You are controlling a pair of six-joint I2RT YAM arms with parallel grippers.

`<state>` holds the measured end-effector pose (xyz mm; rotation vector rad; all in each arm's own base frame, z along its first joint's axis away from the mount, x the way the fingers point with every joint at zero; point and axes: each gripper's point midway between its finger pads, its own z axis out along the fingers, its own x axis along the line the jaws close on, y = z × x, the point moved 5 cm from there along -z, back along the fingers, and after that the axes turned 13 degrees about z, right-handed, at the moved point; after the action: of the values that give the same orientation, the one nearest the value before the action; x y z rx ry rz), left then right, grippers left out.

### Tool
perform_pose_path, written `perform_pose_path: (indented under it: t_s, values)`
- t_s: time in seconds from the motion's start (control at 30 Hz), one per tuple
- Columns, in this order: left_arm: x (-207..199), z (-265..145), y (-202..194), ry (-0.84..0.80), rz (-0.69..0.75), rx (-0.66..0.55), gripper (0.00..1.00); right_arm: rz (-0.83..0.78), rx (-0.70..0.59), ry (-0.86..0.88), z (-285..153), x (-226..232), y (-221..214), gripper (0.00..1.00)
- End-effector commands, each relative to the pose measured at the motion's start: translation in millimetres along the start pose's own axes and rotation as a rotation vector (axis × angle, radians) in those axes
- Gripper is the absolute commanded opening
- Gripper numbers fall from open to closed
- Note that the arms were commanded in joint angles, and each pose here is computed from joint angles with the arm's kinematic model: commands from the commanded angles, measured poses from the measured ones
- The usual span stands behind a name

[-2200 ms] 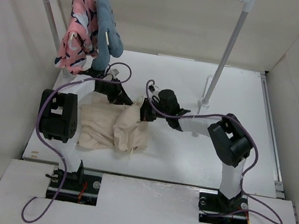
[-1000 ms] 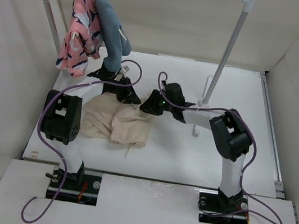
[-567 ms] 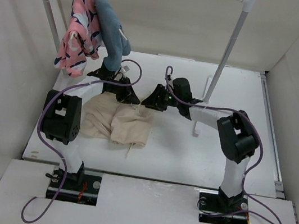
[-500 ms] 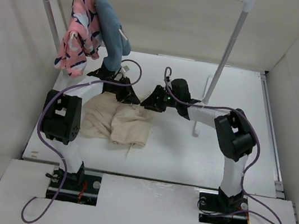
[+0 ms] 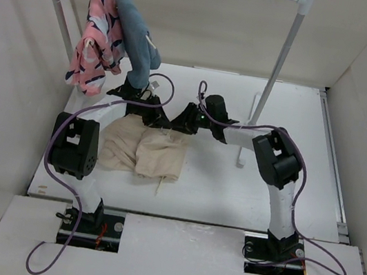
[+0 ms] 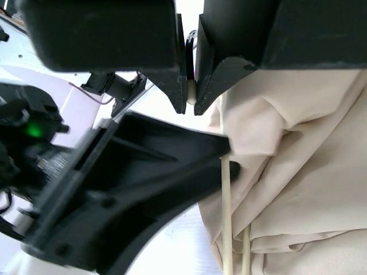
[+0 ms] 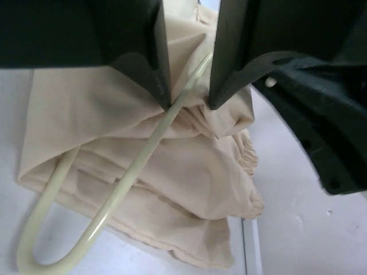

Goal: Place the trousers on the hanger

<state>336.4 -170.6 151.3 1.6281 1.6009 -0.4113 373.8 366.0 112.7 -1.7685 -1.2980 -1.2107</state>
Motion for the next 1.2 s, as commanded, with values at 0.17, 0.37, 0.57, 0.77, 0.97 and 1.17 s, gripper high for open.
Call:
perform_pose_path:
  t_s: [0.17,0.37,0.57,0.77,0.97,1.17]
  values:
    - [-26,-17,12,-0.058,0.115,-0.042,0.00,0.061,0.072,0.110,15,9,3,0.34]
    - [-31,-20,11,-0.059,0.191,-0.024,0.15,0.076,0.053,0.175,-1,14,11,0.00]
    - [-77,-51,5,-0.062,0.468,-0.010,0.65,0.049,0.073,0.238,-19,12,20,0.00]
    - [-92,-74,-6,0.042,0.643,-0.040,0.70,0.086,0.162,0.402,-34,14,12,0.00]
    - [-41,-73,-36,0.231,0.678,0.032,0.67,0.038,0.154,0.452,-50,18,5,0.00]
    - [-18,-56,-51,0.250,0.692,0.111,0.68,0.025,0.160,0.445,-49,18,0,0.00]
